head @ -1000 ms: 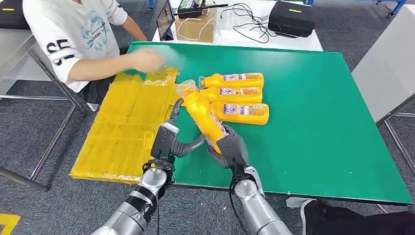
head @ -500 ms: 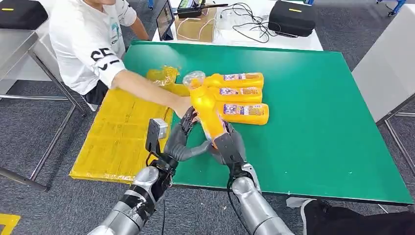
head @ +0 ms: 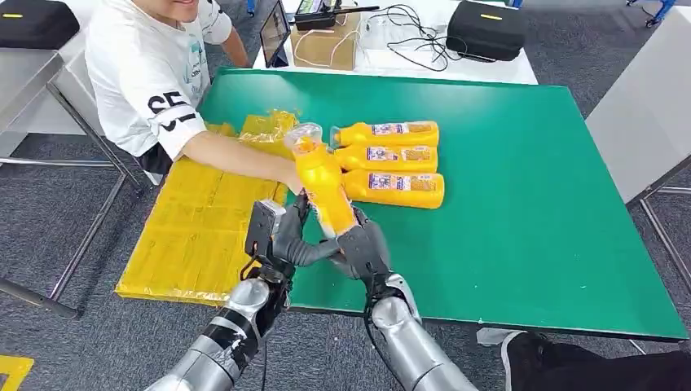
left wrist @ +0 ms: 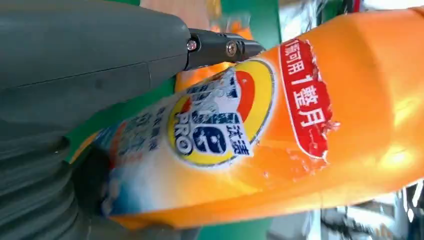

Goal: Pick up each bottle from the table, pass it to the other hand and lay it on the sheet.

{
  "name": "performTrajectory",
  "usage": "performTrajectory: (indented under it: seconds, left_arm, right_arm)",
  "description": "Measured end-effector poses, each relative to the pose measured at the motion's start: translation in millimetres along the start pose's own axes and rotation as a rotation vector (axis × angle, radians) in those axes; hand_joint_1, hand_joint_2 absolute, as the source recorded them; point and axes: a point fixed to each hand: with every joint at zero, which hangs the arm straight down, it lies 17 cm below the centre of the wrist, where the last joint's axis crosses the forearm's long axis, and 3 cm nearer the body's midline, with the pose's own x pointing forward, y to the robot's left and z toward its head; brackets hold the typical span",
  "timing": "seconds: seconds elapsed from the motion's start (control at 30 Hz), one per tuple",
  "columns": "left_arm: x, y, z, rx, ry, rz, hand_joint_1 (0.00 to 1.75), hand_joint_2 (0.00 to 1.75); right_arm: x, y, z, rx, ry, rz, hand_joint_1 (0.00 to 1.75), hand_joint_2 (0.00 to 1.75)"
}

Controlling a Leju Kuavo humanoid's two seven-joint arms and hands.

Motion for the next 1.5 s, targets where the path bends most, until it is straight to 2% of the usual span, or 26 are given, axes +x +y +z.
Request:
performTrajectory:
  seconds: [0.2, 0.53, 0.57, 0.6, 0.63, 1.0, 1.5]
  left_arm:
    - [-5.3, 9.1, -3.1, 0.039, 0.005, -0.049, 0.0, 1.75]
    - [-15.6, 3.5, -1.3, 0.0, 0.036, 0.001, 0.0, 1.75]
    - [-15.6, 2.4, -0.9, -0.007, 0.038, 0.018, 0.3, 1.75]
    - [-15.6, 2.2, -0.7, -0.01, 0.038, 0.027, 1.75, 1.75]
    - [-15.4, 1.7, -0.5, -0.014, 0.039, 0.037, 1.75, 1.75]
    - [7.5, -13.0, 0.9, -0.13, 0.016, 0.25, 1.75, 1.75]
    - [18.0, -5.1, -1.3, -0.136, -0.008, 0.284, 1.75, 1.75]
  right_arm:
    - [1.3, 11.5, 2.2, 0.023, 0.002, -0.005, 1.75, 1.75]
    - [-2.9, 19.1, 4.3, 0.048, 0.011, 0.032, 1.75, 1.75]
    - [-3.8, 20.1, 4.5, 0.052, 0.012, 0.04, 1.66, 1.75]
    - [-4.7, 20.7, 4.7, 0.055, 0.013, 0.046, 0.56, 1.75]
    - [-5.7, 21.0, 4.9, 0.058, 0.014, 0.052, 0.0, 1.75]
    - [-17.0, 24.9, 7.8, 0.096, 0.031, 0.086, 0.0, 1.75]
    - [-22.4, 16.3, 7.6, 0.084, 0.033, 0.089, 0.0, 1.75]
